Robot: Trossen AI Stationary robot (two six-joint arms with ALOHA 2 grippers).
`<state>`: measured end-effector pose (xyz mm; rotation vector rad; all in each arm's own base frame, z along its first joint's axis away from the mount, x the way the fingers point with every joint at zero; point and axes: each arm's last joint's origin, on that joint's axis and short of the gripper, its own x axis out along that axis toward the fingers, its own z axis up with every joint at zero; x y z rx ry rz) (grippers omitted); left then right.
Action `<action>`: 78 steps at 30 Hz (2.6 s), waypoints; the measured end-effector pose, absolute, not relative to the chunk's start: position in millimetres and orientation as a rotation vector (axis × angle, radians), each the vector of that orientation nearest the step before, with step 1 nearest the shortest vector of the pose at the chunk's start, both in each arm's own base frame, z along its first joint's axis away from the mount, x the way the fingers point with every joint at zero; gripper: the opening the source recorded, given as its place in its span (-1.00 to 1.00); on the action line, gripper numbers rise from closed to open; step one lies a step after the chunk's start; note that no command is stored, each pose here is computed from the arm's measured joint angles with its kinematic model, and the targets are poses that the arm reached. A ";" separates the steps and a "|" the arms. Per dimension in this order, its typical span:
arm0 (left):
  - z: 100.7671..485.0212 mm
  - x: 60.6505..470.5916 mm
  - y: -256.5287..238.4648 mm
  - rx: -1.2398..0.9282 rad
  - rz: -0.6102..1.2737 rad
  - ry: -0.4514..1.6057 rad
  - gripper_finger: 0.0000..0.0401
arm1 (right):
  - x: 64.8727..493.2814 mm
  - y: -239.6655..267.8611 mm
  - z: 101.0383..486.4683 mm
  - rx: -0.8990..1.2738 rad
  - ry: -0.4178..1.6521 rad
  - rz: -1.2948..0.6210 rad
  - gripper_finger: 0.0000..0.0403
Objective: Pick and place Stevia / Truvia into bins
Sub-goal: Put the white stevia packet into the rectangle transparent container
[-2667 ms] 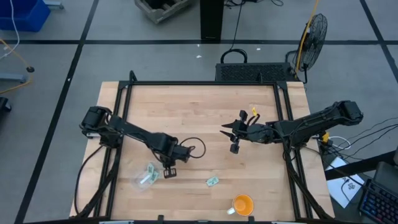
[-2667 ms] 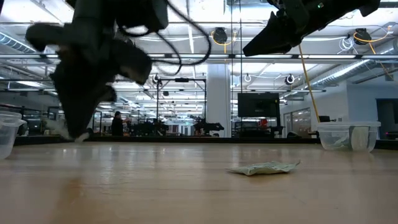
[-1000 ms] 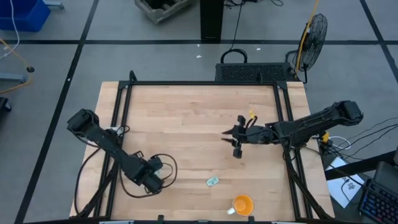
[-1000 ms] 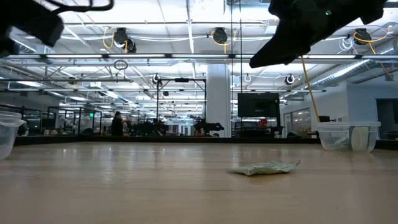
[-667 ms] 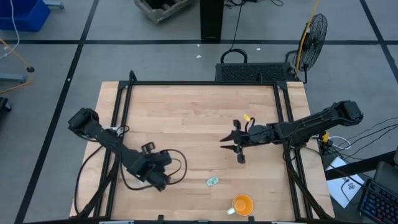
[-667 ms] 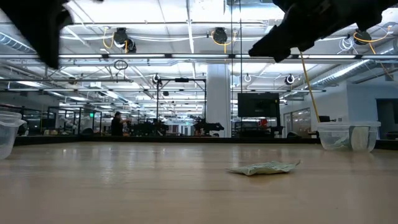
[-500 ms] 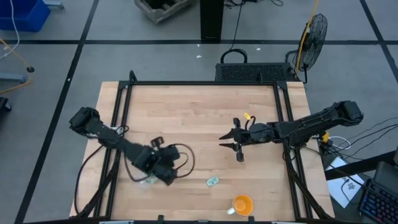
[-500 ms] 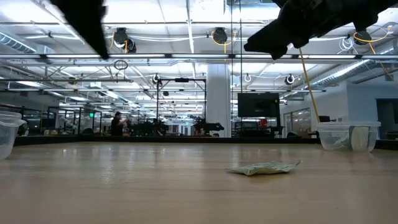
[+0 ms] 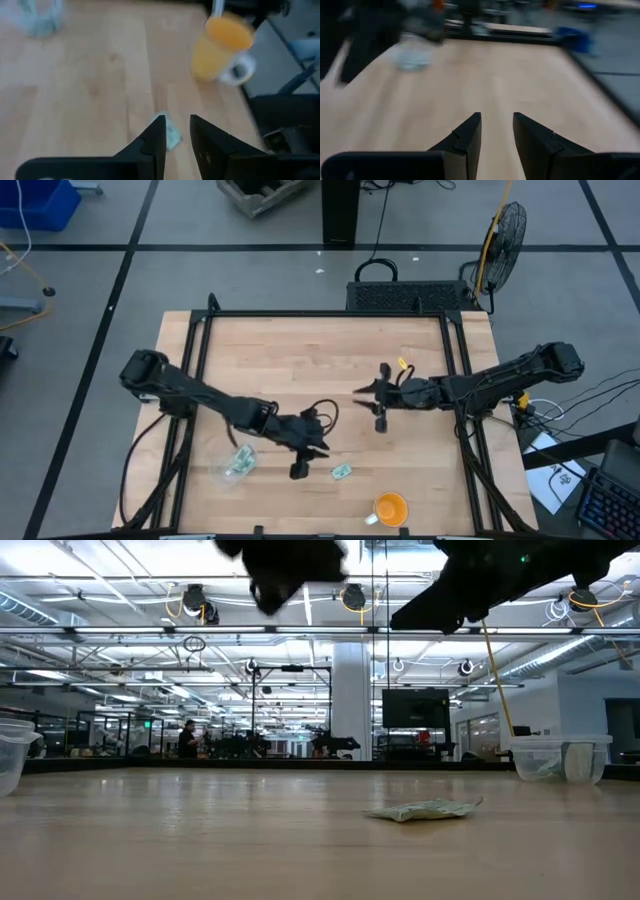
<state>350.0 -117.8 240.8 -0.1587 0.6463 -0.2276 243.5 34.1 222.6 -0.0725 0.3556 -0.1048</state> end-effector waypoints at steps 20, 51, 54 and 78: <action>131.8 401.9 -112.0 -0.238 -0.429 0.647 -0.54 | 240.9 26.2 222.6 -0.154 0.362 -0.368 -0.48; 115.6 397.1 -128.4 0.037 -0.475 0.637 -0.42 | 241.2 26.3 223.3 -0.117 0.348 -0.373 -0.48; 115.8 397.2 -128.5 0.038 -0.469 0.634 -0.26 | 241.2 26.3 223.4 -0.117 0.348 -0.373 -0.48; 85.7 405.7 -121.1 0.159 -0.484 0.626 -0.23 | 241.3 26.4 223.6 -0.124 0.349 -0.371 -0.48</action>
